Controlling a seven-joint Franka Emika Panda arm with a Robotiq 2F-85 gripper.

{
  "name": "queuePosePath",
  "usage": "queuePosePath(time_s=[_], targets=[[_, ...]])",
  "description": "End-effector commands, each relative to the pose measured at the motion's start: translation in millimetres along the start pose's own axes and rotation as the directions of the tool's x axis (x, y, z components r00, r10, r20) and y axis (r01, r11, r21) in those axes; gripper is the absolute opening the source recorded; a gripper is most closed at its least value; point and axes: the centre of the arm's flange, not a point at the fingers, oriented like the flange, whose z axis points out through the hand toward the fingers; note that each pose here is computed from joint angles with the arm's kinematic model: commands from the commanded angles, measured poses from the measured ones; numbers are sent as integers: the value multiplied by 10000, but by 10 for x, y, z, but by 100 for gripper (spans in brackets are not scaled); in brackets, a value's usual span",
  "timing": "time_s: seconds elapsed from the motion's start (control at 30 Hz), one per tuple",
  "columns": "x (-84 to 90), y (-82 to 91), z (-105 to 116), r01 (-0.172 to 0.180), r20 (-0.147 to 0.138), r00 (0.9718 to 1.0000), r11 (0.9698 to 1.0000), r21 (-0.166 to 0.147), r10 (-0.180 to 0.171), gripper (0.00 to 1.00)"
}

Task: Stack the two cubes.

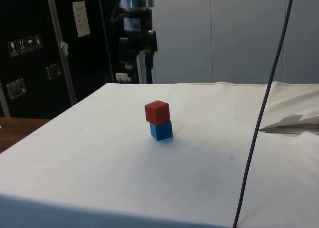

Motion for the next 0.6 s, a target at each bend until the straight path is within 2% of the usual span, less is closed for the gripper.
queuePosePath(time_s=[0.0,0.03,0.2,0.27,0.3,0.47,0.57], targets=[[3,-1,-4,90,-10,10000,10000,2,-90,100],[-3,-10,-32,259,25,9997,9997,29,-259,100],[-2,-10,-59,649,-26,9979,9979,37,-648,100],[-1,-10,-75,908,-57,9959,9959,41,-907,100],[12,-2,-65,838,-109,9964,9965,15,-838,100],[-2,6,-88,1290,-107,9916,9916,53,-1290,100],[2,22,-84,1326,-117,9911,9912,61,-1325,100]])
